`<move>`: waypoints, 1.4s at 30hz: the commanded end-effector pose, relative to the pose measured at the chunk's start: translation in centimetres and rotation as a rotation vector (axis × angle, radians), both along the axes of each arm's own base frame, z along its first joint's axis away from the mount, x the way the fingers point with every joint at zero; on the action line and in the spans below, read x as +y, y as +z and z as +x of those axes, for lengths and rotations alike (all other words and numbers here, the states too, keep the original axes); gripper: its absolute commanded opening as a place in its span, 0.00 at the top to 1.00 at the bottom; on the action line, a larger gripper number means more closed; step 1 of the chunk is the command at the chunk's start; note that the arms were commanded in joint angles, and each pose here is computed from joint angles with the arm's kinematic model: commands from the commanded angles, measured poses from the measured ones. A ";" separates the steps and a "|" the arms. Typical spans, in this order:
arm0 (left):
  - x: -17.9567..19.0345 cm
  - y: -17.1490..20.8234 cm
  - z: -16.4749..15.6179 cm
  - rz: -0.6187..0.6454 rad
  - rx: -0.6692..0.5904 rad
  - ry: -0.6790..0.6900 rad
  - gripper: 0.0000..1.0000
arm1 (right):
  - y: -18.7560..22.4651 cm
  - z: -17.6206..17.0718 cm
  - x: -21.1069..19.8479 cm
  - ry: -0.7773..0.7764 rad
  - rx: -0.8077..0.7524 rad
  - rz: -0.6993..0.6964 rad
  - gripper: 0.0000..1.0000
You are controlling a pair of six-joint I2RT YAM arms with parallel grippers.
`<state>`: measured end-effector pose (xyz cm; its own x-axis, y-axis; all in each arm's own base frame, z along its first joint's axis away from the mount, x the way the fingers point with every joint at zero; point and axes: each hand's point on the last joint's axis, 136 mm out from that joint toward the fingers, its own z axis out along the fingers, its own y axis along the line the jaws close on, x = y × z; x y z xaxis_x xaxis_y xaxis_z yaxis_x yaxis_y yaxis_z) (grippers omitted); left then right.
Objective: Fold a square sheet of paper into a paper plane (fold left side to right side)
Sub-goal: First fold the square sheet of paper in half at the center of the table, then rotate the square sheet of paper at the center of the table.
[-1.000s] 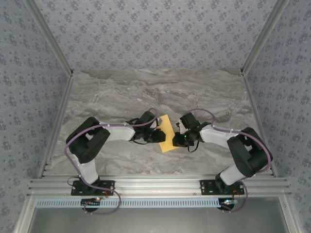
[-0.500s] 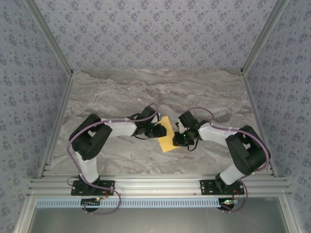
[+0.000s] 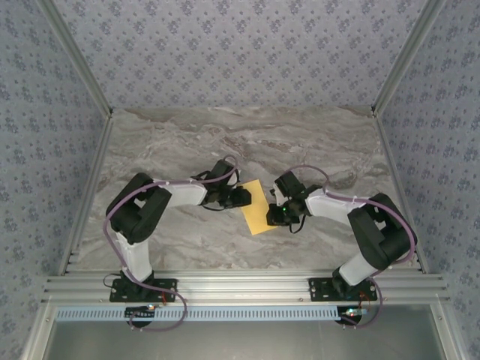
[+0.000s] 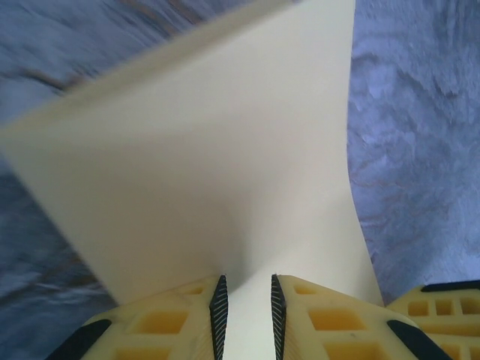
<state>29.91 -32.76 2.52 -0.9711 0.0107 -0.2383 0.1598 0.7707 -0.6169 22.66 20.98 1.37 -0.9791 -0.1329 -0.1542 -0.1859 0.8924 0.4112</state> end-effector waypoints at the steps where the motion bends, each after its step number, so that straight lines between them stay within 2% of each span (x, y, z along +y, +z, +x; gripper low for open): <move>1: 2.8 -1.4 2.7 0.088 -0.027 0.063 0.75 | -2.6 -2.5 -3.2 0.001 0.091 -0.165 0.90; 8: 5.0 -1.6 6.9 0.080 -0.038 0.140 0.75 | -2.6 -2.9 -3.0 0.003 0.096 -0.159 0.90; 14: 6.8 -2.4 9.2 0.093 -0.030 0.174 0.75 | -2.2 -3.0 -2.6 0.005 0.090 -0.138 0.90; 20: 7.1 0.5 10.0 0.049 -0.080 0.168 0.74 | 0.0 -1.3 -0.4 0.003 0.016 -0.027 0.86; 23: 7.5 3.7 9.2 0.017 -0.147 0.171 0.70 | 2.5 0.6 0.7 0.001 -0.073 0.015 0.73; 27: 8.9 7.4 6.7 -0.013 -0.213 0.198 0.65 | 4.7 2.6 0.3 -0.010 -0.175 -0.030 0.51; 36: 12.3 8.8 0.9 -0.027 -0.238 0.282 0.55 | 2.4 2.8 -1.0 0.003 -0.138 -0.212 0.02; 42: 13.8 8.4 -0.7 0.011 -0.243 0.302 0.53 | 1.3 1.8 0.2 0.023 -0.103 -0.224 0.00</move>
<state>29.49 -19.47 10.50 -0.8577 -0.2516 -0.4483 0.0755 0.8010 -0.5939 24.70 21.04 2.77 -0.9497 -0.2020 -0.2394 -0.2540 0.9438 0.2113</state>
